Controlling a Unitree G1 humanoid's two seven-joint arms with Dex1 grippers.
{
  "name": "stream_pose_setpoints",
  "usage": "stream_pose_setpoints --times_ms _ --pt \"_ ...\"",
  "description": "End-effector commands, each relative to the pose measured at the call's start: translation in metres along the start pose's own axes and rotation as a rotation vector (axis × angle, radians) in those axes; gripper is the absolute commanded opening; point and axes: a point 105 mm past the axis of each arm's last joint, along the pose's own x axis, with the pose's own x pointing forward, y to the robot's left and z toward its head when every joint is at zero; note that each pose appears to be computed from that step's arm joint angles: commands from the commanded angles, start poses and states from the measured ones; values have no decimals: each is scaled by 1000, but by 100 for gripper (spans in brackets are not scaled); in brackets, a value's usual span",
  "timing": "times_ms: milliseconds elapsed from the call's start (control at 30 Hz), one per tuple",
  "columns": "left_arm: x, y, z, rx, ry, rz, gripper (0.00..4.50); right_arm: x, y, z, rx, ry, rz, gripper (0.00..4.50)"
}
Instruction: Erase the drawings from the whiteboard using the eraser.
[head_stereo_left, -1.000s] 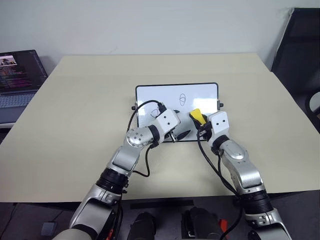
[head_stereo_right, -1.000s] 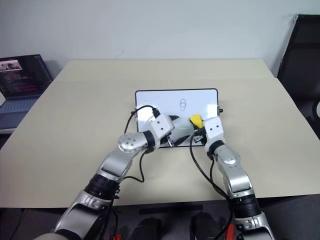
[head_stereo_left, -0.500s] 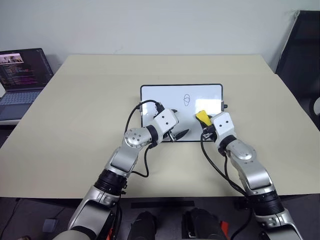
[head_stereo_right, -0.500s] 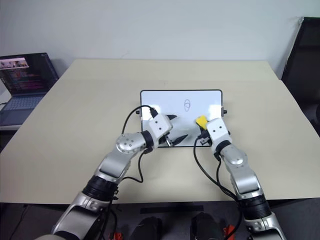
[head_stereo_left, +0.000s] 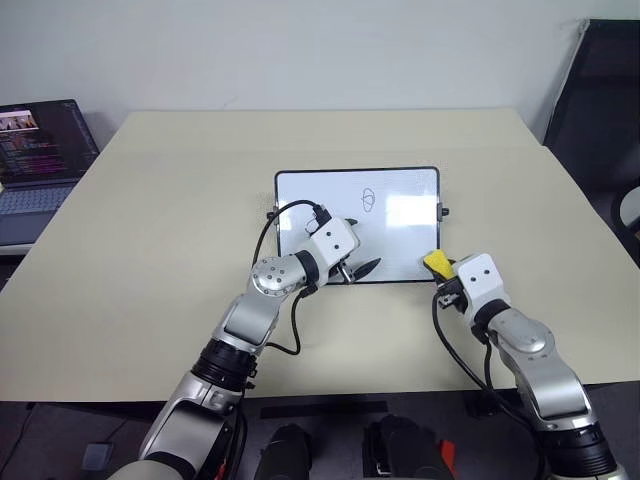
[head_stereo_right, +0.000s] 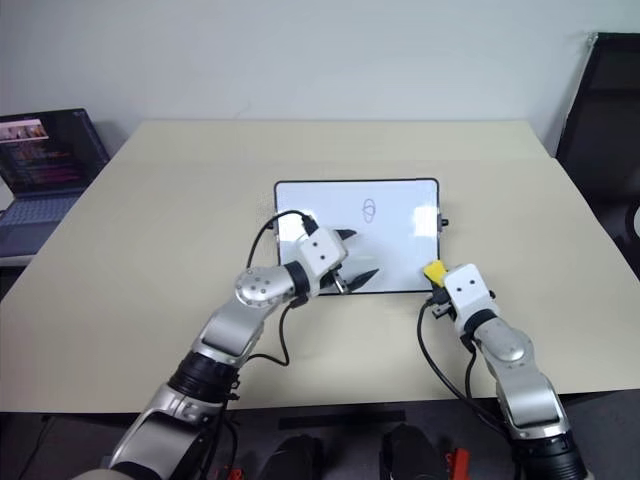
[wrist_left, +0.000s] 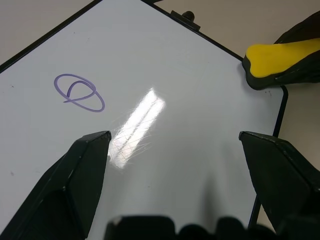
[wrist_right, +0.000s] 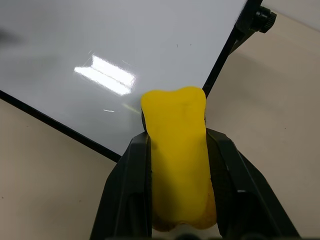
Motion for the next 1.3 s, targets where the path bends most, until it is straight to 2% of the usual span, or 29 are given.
stream_pose_setpoints --times_ms 33,200,433,700,1033,1200,1300 --pt "-1 6 15 22 -56 26 450 4 -4 4 62 -14 -22 113" --pt "-2 8 15 23 -54 33 450 3 -3 33 110 -167 -10 113" --pt "-7 15 13 21 -43 85 450 13 -4 47 122 -228 -32 113" --pt "-28 37 -5 18 38 269 450 46 2 80 112 -320 -20 113" --pt "-31 34 -7 41 44 285 450 78 20 122 88 -434 52 113" --pt "-31 36 -6 53 43 279 450 91 30 132 53 -430 70 113" --pt "-31 37 -5 57 44 278 450 100 30 125 32 -364 52 113"
